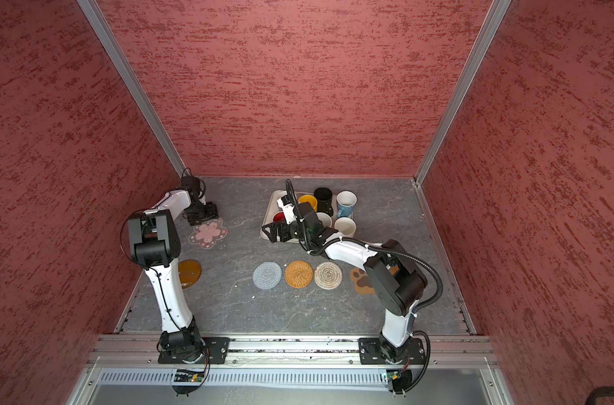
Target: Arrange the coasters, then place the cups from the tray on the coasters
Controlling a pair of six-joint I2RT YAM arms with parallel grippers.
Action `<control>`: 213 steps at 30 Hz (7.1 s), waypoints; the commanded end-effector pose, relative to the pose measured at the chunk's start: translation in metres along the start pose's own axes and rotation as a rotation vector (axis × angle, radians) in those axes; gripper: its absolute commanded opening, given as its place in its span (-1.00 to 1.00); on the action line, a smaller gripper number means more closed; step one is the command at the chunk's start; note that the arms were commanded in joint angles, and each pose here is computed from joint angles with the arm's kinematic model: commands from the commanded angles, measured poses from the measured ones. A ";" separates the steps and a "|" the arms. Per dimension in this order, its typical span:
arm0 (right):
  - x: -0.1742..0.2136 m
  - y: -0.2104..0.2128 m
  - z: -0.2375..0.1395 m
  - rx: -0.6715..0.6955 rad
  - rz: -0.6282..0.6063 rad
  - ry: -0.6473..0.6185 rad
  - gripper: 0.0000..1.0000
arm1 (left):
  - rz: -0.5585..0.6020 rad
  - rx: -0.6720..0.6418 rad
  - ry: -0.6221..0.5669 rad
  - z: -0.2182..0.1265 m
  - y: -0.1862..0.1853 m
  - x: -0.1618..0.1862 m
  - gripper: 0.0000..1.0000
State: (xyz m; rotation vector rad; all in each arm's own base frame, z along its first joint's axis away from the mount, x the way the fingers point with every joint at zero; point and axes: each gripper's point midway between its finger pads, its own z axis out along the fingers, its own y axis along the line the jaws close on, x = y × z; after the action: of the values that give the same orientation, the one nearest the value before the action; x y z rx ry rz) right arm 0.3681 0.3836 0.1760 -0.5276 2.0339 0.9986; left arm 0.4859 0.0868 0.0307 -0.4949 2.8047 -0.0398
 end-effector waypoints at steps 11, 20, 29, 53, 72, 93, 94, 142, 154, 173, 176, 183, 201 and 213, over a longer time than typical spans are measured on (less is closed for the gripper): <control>-0.011 -0.001 -0.001 0.003 -0.016 -0.033 0.97 | -0.032 -0.028 -0.037 -0.018 0.019 -0.025 0.52; -0.005 -0.009 0.003 0.016 -0.009 -0.019 0.97 | -0.046 -0.032 -0.034 -0.010 0.027 -0.034 0.65; -0.003 -0.010 0.003 0.016 0.000 -0.013 0.97 | -0.080 -0.051 0.006 0.003 0.036 -0.031 0.67; 0.001 -0.007 -0.022 0.030 0.010 -0.035 0.97 | -0.100 -0.056 0.066 0.018 0.029 -0.001 0.56; -0.003 0.007 -0.064 0.025 0.015 -0.085 0.97 | -0.069 -0.020 0.063 0.003 -0.002 0.043 0.49; 0.000 0.020 -0.111 0.013 0.011 -0.133 0.97 | -0.071 0.030 0.064 -0.012 -0.039 0.117 0.48; 0.002 0.020 -0.113 0.015 0.013 -0.133 0.97 | -0.054 0.023 0.062 -0.013 -0.042 0.119 0.47; 0.022 0.006 -0.106 0.044 0.017 -0.109 0.98 | 0.162 0.007 -0.059 -0.037 -0.093 0.065 0.67; 0.029 -0.001 -0.096 0.058 0.020 -0.090 0.97 | 0.234 -0.017 0.011 -0.010 -0.095 0.070 0.67; 0.032 0.001 -0.101 0.051 0.032 -0.084 0.97 | 0.290 -0.058 0.064 0.002 -0.100 0.109 0.51; 0.032 0.002 -0.104 0.045 0.039 -0.090 0.97 | 0.299 -0.073 0.067 0.000 -0.100 0.116 0.46; 0.031 0.006 -0.114 0.036 0.050 -0.105 0.97 | 0.299 -0.089 0.069 -0.007 -0.096 0.130 0.40; 0.036 0.012 -0.138 0.021 0.088 -0.138 0.97 | 0.271 -0.112 0.082 -0.022 -0.077 0.178 0.37; 0.038 0.014 -0.145 0.012 0.109 -0.152 0.97 | 0.289 -0.181 0.078 -0.039 -0.069 0.198 0.33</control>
State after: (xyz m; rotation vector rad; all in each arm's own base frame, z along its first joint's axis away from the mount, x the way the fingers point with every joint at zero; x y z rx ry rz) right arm 0.2669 0.2774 0.1978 -0.3488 1.9790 1.0432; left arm 0.3427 -0.0492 0.0216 -0.1371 2.8806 0.1919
